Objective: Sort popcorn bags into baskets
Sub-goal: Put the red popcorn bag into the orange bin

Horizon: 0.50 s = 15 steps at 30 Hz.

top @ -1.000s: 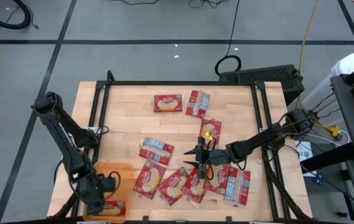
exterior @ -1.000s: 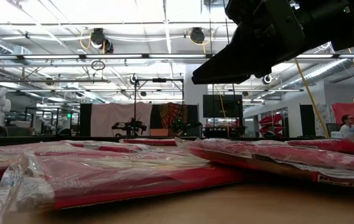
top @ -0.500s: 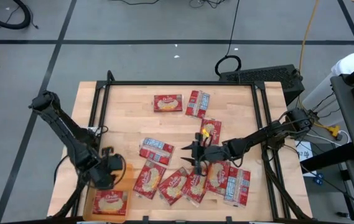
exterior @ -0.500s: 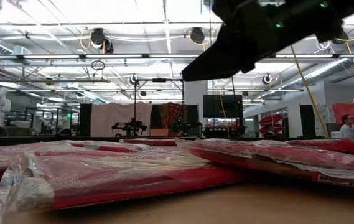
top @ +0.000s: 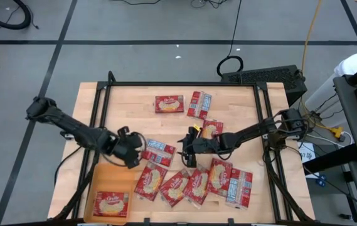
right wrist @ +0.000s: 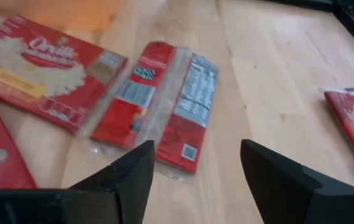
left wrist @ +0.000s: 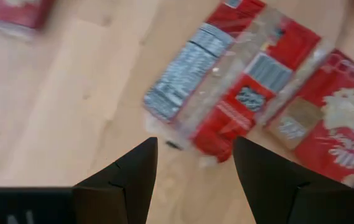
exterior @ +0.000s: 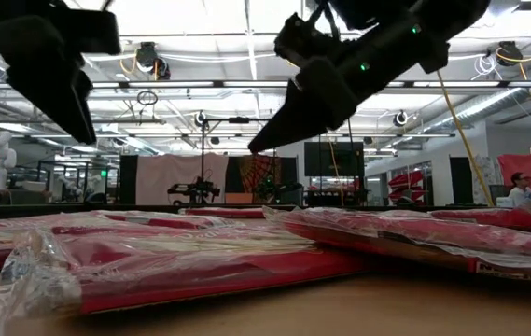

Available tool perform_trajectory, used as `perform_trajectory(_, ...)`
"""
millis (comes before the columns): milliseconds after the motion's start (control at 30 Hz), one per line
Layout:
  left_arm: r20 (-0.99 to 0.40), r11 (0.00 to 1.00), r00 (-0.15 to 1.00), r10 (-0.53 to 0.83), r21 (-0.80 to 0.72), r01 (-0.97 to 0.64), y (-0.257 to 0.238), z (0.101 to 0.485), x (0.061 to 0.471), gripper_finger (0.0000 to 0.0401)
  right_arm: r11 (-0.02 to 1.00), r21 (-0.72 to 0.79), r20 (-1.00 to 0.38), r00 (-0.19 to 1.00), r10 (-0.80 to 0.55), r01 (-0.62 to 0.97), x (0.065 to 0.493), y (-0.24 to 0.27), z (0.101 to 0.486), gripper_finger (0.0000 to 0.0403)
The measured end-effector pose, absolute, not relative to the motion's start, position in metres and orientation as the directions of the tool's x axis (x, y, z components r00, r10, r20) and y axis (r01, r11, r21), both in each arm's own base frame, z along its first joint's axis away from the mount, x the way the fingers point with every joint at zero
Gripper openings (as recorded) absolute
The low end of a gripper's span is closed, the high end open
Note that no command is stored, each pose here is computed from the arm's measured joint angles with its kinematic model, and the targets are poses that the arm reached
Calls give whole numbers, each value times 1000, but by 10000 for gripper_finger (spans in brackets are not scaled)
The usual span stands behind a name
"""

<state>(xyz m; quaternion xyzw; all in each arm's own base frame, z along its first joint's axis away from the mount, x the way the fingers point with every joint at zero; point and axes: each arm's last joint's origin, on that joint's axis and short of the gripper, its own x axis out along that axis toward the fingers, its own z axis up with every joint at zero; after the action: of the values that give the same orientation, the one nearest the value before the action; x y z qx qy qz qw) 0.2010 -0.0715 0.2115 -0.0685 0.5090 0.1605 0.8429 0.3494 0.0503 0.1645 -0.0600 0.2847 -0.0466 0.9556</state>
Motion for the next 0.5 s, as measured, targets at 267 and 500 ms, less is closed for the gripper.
perform_trajectory(267,-945,932,300,133,16,-362,-58,188,219,214,985,-162,-471,873,-124,53,346,47,160,230)
perform_trajectory(500,-979,931,185,80,6,-366,-62,163,228,225,985,-167,-471,874,-120,46,333,46,145,230)
